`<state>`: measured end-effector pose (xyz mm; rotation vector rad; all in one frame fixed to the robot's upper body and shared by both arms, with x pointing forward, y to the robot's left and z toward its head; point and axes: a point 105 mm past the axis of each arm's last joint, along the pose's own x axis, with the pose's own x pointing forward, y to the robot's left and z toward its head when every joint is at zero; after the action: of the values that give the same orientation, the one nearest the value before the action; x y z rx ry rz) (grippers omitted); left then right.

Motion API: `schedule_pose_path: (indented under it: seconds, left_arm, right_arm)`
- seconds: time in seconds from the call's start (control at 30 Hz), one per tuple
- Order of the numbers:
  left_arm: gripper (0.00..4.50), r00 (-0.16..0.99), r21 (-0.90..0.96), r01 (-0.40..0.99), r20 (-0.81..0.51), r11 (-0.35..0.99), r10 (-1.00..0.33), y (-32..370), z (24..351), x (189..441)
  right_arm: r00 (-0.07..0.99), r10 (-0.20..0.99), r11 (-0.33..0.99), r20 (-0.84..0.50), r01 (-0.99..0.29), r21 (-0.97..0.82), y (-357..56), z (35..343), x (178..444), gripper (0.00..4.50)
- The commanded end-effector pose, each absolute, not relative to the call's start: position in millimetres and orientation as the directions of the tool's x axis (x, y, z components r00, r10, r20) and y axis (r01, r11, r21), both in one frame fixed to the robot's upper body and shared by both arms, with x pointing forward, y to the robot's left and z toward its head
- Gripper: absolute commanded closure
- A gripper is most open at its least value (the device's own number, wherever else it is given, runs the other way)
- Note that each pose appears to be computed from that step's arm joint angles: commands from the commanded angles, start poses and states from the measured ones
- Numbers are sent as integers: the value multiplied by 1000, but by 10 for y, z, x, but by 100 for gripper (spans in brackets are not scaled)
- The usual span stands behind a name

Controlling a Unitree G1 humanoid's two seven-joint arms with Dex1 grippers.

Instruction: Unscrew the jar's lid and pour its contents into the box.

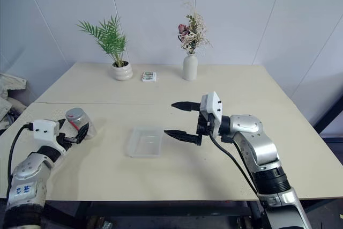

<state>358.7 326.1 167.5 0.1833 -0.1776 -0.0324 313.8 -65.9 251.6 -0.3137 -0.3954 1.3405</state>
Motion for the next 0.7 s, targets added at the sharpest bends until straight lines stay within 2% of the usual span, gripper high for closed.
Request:
schedule_pose_path:
  seconds: [0.03,0.23,0.33,0.53,0.7]
  left_arm:
    - [4,978,220,26,194,975,-70,3299,1792,3642]
    - [4,981,222,60,167,973,-99,3294,1771,3781]
    - [65,981,230,79,156,970,-117,3273,1758,3817]
    - [249,980,236,89,155,968,-128,3279,1750,3843]
    - [249,973,238,109,175,965,-153,3246,1777,3828]
  right_arm:
    - [187,972,232,143,-854,-466,-689,2628,3072,0]
    - [214,964,264,159,-847,-461,-707,2628,3059,0]
    - [221,961,273,165,-845,-459,-708,2630,3040,0]
    - [244,954,298,176,-840,-453,-736,2633,3030,0]
    - [255,949,313,187,-843,-438,-742,2623,3046,0]
